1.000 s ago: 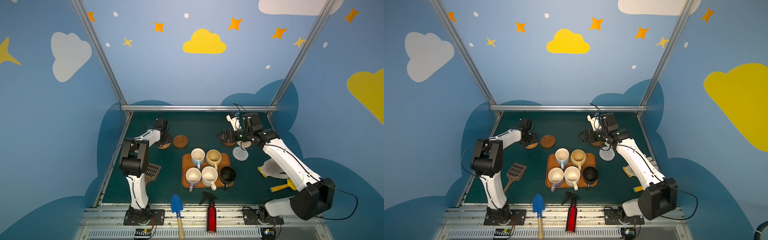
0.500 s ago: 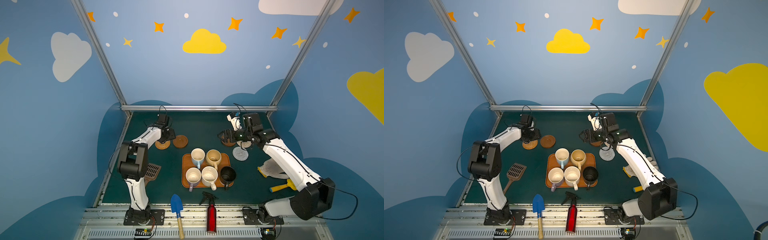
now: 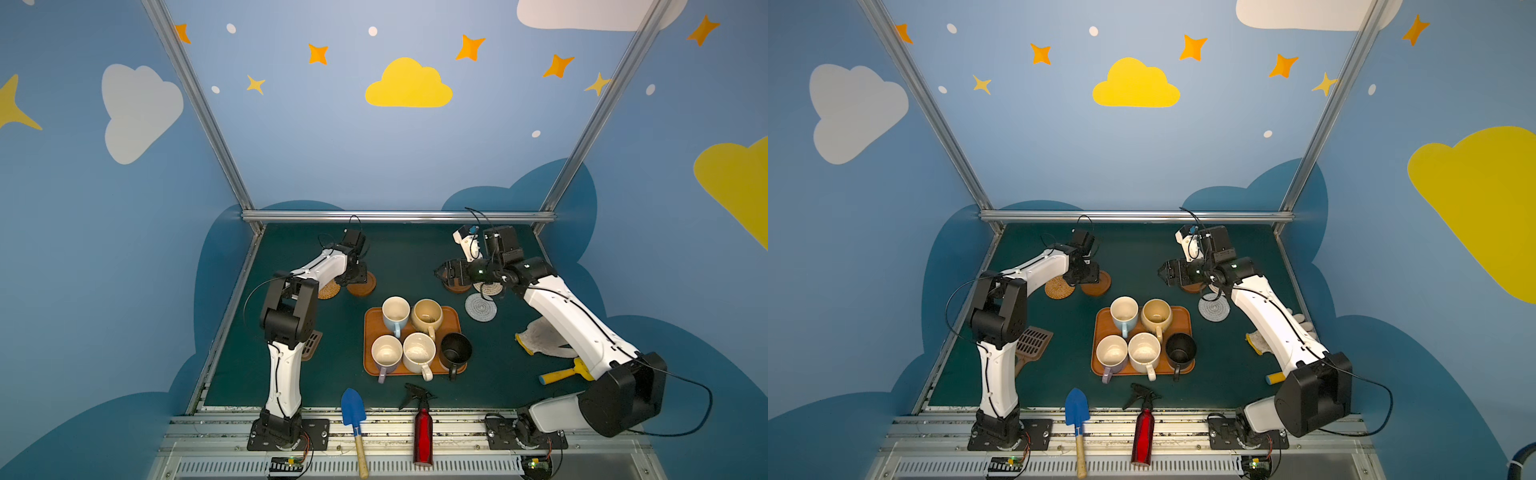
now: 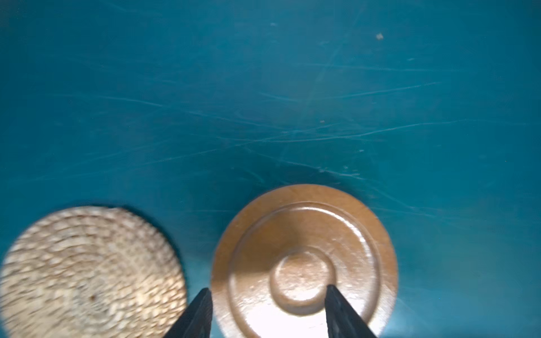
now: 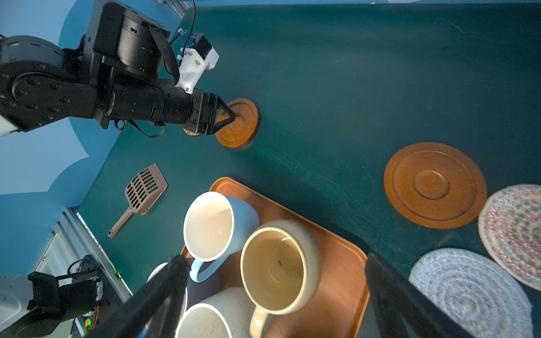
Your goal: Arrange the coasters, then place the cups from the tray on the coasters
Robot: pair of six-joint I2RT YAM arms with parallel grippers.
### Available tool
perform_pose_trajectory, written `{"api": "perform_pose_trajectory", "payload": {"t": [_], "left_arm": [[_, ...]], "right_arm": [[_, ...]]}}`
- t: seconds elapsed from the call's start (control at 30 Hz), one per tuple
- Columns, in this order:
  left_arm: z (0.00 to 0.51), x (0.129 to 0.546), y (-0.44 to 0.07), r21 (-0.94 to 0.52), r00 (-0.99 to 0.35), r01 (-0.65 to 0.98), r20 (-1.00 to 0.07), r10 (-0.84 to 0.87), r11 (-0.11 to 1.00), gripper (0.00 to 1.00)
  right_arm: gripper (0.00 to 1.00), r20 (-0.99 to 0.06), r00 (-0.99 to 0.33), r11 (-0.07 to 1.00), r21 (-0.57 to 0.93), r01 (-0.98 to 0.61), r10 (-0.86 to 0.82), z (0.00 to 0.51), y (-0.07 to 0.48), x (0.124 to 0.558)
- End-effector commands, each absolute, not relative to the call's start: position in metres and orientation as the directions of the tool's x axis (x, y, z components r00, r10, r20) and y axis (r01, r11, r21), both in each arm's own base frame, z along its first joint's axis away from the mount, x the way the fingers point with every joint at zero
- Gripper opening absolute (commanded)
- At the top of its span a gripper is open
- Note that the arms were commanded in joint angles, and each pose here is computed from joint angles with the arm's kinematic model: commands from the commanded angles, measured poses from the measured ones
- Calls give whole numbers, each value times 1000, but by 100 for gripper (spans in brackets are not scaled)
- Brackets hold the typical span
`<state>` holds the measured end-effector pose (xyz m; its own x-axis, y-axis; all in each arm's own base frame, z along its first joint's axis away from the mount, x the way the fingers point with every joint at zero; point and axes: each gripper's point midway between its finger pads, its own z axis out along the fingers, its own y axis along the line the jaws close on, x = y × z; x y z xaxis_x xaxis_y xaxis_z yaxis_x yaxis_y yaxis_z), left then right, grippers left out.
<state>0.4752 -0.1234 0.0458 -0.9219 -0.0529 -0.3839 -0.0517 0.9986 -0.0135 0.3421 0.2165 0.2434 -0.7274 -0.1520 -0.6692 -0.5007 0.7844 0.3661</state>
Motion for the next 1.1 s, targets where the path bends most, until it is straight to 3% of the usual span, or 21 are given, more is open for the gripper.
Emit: {"api": "perform_pose_trajectory", "payload": {"t": [0.0, 0.6, 1.07], "left_arm": [[35, 472, -109, 82, -939, -54, -344, -23, 995, 62], [10, 457, -143, 25, -959, 49, -278, 54, 998, 51], [13, 445, -148, 18, -960, 10, -281, 14, 1000, 51]], "right_arm": [[94, -676, -722, 778, 371, -507, -147, 251, 218, 338], [94, -661, -736, 776, 385, -500, -147, 242, 218, 337], [94, -653, -744, 794, 374, -479, -140, 234, 215, 344]]}}
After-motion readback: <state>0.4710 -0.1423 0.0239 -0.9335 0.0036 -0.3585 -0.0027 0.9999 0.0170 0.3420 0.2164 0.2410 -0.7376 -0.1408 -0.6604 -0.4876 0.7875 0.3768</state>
